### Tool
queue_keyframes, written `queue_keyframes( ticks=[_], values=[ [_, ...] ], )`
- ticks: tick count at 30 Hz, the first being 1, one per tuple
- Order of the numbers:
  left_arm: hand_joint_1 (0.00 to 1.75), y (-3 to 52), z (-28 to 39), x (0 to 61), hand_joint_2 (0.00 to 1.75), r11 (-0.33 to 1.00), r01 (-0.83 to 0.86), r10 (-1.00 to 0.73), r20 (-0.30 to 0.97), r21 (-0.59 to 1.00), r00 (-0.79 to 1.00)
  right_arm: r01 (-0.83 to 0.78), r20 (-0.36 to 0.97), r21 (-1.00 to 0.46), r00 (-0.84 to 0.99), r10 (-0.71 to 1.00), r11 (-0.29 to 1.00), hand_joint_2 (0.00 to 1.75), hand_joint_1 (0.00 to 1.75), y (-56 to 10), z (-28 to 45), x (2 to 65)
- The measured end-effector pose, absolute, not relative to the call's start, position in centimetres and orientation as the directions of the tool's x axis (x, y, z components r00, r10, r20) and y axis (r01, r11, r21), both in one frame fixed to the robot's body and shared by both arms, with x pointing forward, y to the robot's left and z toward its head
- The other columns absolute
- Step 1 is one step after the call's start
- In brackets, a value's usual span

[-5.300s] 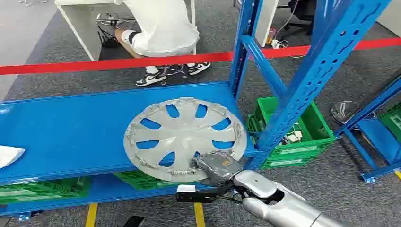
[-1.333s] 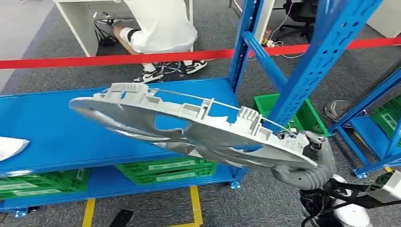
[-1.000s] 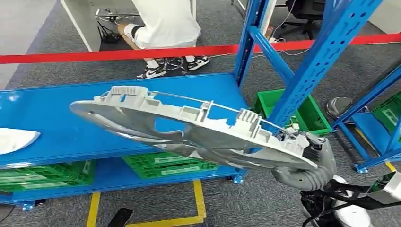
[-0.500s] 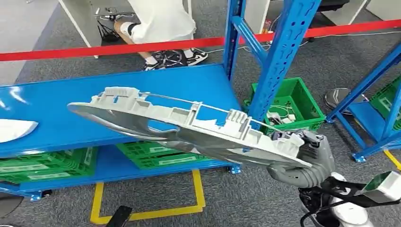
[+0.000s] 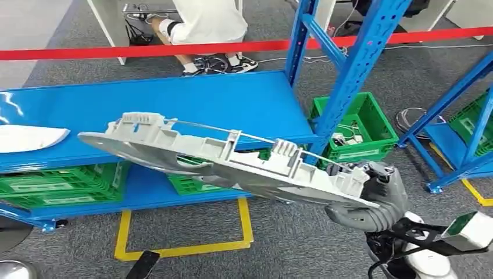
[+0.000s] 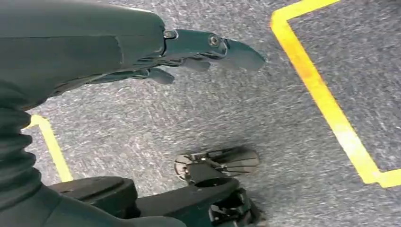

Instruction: Take the parts from the cabinet and place them on the table.

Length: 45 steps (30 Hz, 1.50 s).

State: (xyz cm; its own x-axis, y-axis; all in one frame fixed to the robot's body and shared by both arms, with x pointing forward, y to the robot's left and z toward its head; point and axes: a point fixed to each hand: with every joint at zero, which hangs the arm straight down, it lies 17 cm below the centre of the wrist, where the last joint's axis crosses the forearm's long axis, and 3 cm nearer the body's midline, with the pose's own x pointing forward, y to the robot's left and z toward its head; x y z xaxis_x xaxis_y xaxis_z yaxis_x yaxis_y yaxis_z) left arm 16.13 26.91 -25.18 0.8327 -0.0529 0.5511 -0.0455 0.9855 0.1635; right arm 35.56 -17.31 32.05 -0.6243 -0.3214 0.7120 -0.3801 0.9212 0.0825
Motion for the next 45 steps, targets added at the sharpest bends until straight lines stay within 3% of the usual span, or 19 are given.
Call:
queue_keyframes(
  ticks=[45],
  values=[
    [0.00, 27.38, -25.11, 16.37, 1.75, 0.985, -0.049, -0.051, 0.557, 0.163, 0.829, -0.368, 0.706, 0.068, -0.639, -0.306, 0.927, 1.75, 1.75, -17.40, 31.94, 35.25]
  ],
)
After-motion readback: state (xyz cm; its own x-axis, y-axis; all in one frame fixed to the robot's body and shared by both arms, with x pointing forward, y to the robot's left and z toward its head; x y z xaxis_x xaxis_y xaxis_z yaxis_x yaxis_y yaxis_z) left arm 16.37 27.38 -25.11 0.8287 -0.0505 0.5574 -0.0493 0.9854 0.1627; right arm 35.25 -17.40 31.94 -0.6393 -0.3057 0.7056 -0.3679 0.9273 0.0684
